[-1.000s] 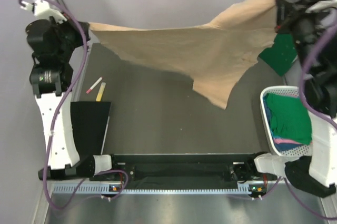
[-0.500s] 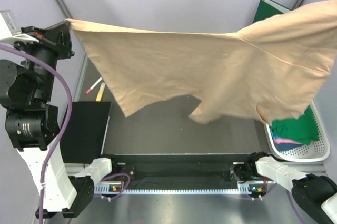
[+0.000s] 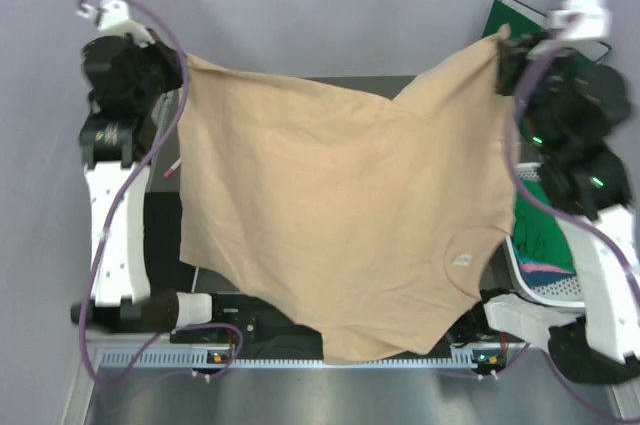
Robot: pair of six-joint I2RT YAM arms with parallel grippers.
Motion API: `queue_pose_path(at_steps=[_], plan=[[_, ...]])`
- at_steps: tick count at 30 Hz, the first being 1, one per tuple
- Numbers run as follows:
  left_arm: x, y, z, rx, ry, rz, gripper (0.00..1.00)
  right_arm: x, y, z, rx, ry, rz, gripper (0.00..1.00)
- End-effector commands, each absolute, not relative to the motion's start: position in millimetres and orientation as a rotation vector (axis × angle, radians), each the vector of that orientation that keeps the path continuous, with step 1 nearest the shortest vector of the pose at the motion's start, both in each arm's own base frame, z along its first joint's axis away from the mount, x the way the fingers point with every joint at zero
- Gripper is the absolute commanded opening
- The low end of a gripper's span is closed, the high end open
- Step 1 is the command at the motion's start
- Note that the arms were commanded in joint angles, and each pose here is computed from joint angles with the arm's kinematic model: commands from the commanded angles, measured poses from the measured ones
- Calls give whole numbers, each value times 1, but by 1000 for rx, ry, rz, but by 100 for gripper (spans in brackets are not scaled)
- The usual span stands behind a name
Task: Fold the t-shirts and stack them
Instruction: Flatten out the tshirt, then fold the flattened tshirt in 1/3 of the way
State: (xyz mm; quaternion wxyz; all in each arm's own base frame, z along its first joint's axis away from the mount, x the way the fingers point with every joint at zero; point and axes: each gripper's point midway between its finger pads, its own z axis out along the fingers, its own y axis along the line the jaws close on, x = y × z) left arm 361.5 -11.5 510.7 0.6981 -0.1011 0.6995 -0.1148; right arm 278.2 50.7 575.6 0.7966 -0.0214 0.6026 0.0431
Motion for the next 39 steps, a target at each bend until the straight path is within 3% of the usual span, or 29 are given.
queue_pose_path(at_steps=[1,5,7,9,10,11,13,14,16,18,19,28,39], plan=[[440,-8,376,-275,1877,-227,0,384,66,458,-95,1546,-3,0],[487,-7,272,-321,2085,-219,0,460,67,367,-83,1710,36,0],[504,-6,247,-352,2118,-218,0,503,72,316,-95,1821,30,0],[521,-7,204,-386,2196,-223,0,532,75,309,-65,1853,71,0],[531,-8,204,-402,2191,-231,0,556,77,266,-63,1940,64,0],[540,-8,179,-422,2237,-229,0,572,79,284,-60,1903,73,0],[558,-6,185,-441,2213,-235,0,598,82,239,-64,1996,72,0],[565,-6,167,-454,2248,-230,0,613,80,265,-52,1940,73,0],[586,-5,186,-458,2205,-236,0,634,78,230,-46,2007,57,0],[597,-5,162,-478,2257,-231,0,651,66,243,13,1959,67,0],[610,-4,183,-469,2204,-239,0,659,63,237,37,1943,76,0],[635,2,155,-507,2209,-228,0,676,40,213,132,1931,17,0],[594,23,165,-544,2263,-200,0,617,68,255,97,1968,71,0]])
